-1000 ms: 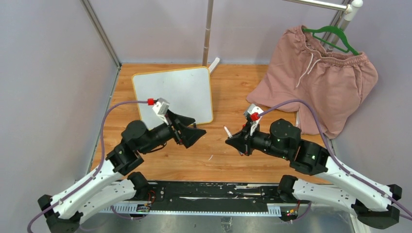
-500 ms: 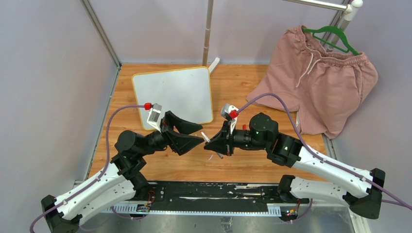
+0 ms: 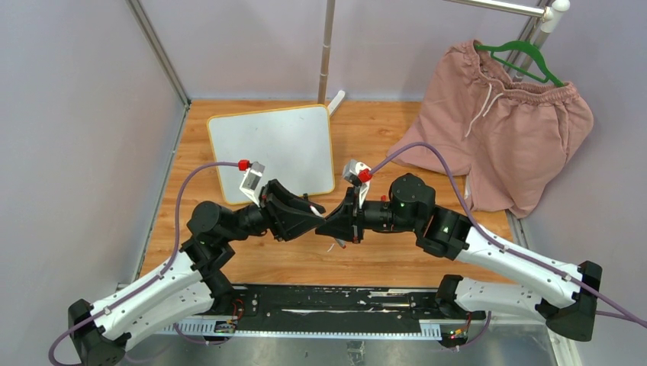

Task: Write a sentence on the whiteboard
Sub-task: Move the whiteboard to the center of the board.

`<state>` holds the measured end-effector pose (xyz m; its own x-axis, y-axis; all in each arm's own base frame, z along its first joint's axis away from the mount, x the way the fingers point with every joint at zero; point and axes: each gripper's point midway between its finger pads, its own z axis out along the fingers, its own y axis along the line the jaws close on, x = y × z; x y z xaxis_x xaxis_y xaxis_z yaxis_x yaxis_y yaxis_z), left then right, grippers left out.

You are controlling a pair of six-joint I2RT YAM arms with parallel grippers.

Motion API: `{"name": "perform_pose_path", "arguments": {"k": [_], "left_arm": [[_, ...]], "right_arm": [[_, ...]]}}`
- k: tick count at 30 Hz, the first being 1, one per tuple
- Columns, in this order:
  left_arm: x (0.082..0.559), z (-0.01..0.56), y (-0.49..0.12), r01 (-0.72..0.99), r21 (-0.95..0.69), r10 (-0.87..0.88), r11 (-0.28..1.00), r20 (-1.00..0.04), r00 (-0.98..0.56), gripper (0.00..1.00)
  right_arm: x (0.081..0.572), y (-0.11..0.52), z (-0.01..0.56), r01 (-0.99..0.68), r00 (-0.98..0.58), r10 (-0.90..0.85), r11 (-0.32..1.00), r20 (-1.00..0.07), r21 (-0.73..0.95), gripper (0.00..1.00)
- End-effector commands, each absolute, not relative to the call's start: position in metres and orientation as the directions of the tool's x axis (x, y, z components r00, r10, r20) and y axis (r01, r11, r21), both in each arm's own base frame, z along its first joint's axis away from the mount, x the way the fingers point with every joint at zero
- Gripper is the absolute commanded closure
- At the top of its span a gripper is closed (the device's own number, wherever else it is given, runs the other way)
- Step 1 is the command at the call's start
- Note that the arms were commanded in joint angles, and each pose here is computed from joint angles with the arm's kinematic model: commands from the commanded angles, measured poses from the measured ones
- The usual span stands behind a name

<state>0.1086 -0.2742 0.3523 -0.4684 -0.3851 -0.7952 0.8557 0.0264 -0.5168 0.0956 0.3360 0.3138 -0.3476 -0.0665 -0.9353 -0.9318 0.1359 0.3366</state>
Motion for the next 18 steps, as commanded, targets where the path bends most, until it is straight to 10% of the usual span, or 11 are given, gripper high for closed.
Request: {"name": "perform_pose_path", "arguments": {"k": [1,10,14,18], "left_arm": [[0.101,0.36,-0.275,0.864,-0.503,-0.38,-0.022,-0.795,-0.473,0.62],[0.101,0.369,-0.272,0.87,-0.493,-0.399,-0.023,-0.793,-0.46,0.99],[0.107,0.369,-0.27,0.857,-0.515,-0.431,0.003,-0.775,-0.463,1.0],[0.121,0.381,-0.258,0.845,-0.532,-0.53,0.059,-0.733,-0.425,1.0]], "right_arm": [[0.088,0.335,0.34,-0.948,-0.312,-0.03,0.084,-0.95,0.308,1.0],[0.083,0.334,0.337,-0.95,-0.308,-0.083,0.068,-0.948,0.303,1.0],[0.083,0.335,0.339,-0.949,-0.312,-0.076,0.071,-0.947,0.307,0.99],[0.091,0.332,0.347,-0.944,-0.313,-0.025,0.114,-0.949,0.309,0.49]]}}
